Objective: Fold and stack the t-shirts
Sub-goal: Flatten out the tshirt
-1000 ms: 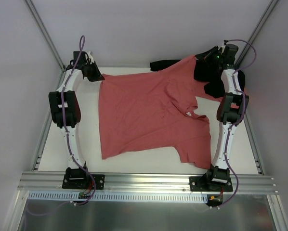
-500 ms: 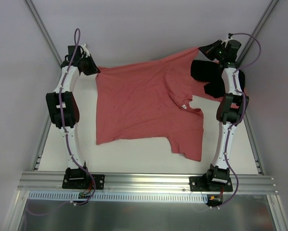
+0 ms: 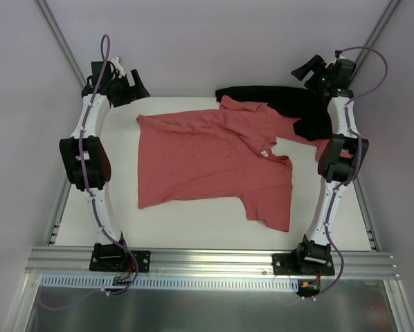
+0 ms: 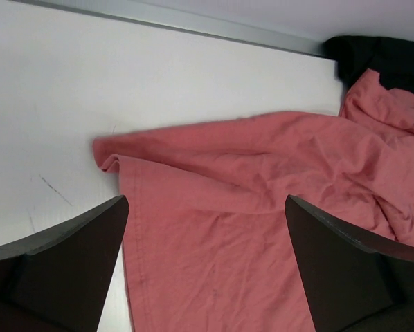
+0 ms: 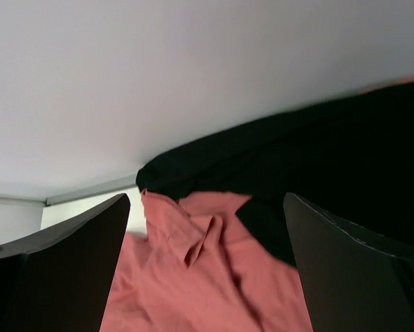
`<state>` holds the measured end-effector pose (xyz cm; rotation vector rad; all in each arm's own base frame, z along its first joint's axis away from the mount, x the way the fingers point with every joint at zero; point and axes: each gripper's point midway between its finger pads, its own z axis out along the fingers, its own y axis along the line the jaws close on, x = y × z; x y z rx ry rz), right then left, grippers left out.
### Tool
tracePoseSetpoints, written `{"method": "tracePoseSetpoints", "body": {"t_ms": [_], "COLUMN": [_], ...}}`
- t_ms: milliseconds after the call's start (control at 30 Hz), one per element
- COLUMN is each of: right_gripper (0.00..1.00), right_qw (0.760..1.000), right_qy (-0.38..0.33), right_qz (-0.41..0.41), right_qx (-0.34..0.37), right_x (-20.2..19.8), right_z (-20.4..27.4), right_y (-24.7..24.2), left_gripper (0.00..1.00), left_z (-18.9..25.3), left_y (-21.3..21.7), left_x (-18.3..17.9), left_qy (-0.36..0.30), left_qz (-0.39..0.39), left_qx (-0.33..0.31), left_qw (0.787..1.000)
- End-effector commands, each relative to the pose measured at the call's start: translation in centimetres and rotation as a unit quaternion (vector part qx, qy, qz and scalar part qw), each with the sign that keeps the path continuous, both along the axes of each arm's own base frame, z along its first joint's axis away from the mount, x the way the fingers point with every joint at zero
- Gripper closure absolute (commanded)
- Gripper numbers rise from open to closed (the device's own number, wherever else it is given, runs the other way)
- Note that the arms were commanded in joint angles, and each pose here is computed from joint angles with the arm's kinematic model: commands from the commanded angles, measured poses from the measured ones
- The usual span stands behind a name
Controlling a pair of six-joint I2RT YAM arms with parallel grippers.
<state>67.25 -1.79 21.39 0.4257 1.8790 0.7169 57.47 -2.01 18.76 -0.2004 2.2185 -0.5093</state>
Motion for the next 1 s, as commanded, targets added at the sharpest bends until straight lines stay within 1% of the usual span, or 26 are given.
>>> {"method": "tracePoseSetpoints", "body": {"t_ms": [0,33,67,100,133,167,200,233,267,300,333,367,400,433,467,500,533,567,600,700,767,867,967], "right_gripper": [0.00,0.00,0.00,0.00,0.00,0.01,0.01,0.00,0.00,0.00,0.00,0.01,0.01,0.01,0.00,0.00,0.01,0.00,0.00,0.00,0.00,0.00,0.01], "right_qw": [0.996,0.998,0.998,0.999,1.000,0.999,0.999,0.996,0.994,0.989,0.984,0.974,0.964,0.955,0.941,0.928,0.921,0.920,0.914,0.906,0.905,0.899,0.892], "right_qy": [-0.060,-0.042,-0.031,-0.018,0.008,0.024,0.040,0.084,0.095,0.122,0.148,0.195,0.219,0.244,0.281,0.305,0.316,0.315,0.332,0.354,0.356,0.374,0.389], "right_qz": [0.004,0.004,0.007,0.014,0.016,0.020,0.035,0.042,0.052,0.081,0.096,0.114,0.148,0.169,0.189,0.215,0.225,0.231,0.233,0.234,0.231,0.229,0.228], "right_qx": [-0.062,-0.056,-0.049,-0.034,-0.025,-0.018,-0.012,0.001,0.006,0.018,0.022,0.024,0.020,0.014,0.002,-0.009,-0.014,-0.017,-0.010,-0.003,-0.011,-0.023,-0.042], "right_x": [-5.2,-7.1,-8.2,-9.4,-11.6,-12.8,-14.2,-16.0,-17.6,-19.3,-20.6,-23.1,-24.7,-26.1,-28.0,-29.5,-30.3,-30.6,-31.5,-32.1,-32.1,-32.6,-33.1], "right_z": [10.7,10.4,10.1,9.7,8.4,7.6,6.6,3.7,3.6,2.4,1.1,-1.3,-2.6,-3.7,-5.3,-6.7,-7.4,-7.8,-8.6,-9.8,-10.3,-11.4,-13.0], "right_y": [-0.1,0.3,0.7,1.3,2.0,2.5,3.7,4.6,5.6,7.7,8.9,10.3,12.7,14.1,15.1,17.1,17.9,18.6,19.4,20.5,20.6,20.2,19.6], "left_gripper": [0.01,0.01,0.01,0.01,0.01,0.01,0.01,0.01,0.01,0.01,0.01,0.01,0.01,0.01,0.01,0.01,0.01,0.01,0.01,0.01,0.01,0.01,0.01], "left_z": [5.4,6.9,6.8,4.5,5.7,5.2,2.5,3.0,2.3,0.2,-0.6,-1.6,-2.2,-2.8,-3.3,-3.9,-4.4,-4.7,-5.1,-7.1,-8.0,-9.6,-10.9], "left_y": [0.2,-0.7,-1.3,-2.2,-3.4,-5.0,-6.0,-7.2,-8.5,-10.5,-11.6,-12.6,-13.4,-14.6,-15.0,-15.1,-15.7,-15.9,-15.8,-16.4,-16.7,-16.9,-16.8], "left_x": [-2.8,-4.2,-5.1,-6.5,-8.1,-9.2,-11.1,-12.2,-13.4,-15.3,-16.4,-17.7,-18.4,-19.3,-19.9,-20.2,-20.5,-20.6,-20.6,-20.9,-21.6,-22.5,-23.1], "left_qy": [-0.041,-0.047,-0.042,-0.020,-0.030,-0.018,0.019,0.018,0.034,0.069,0.086,0.104,0.115,0.129,0.141,0.152,0.156,0.160,0.165,0.209,0.232,0.258,0.266], "left_qz": [0.004,0.004,0.002,-0.003,-0.017,-0.022,-0.027,-0.034,-0.048,-0.065,-0.078,-0.090,-0.099,-0.113,-0.116,-0.112,-0.119,-0.120,-0.112,-0.105,-0.107,-0.105,-0.100], "left_qx": [-0.006,-0.027,-0.044,-0.065,-0.082,-0.099,-0.112,-0.132,-0.145,-0.153,-0.159,-0.162,-0.160,-0.158,-0.157,-0.152,-0.145,-0.140,-0.130,-0.118,-0.107,-0.100,-0.079], "left_qw": [0.999,0.999,0.998,0.998,0.996,0.995,0.993,0.990,0.988,0.984,0.981,0.977,0.975,0.973,0.971,0.970,0.970,0.970,0.971,0.965,0.961,0.955,0.955]}}
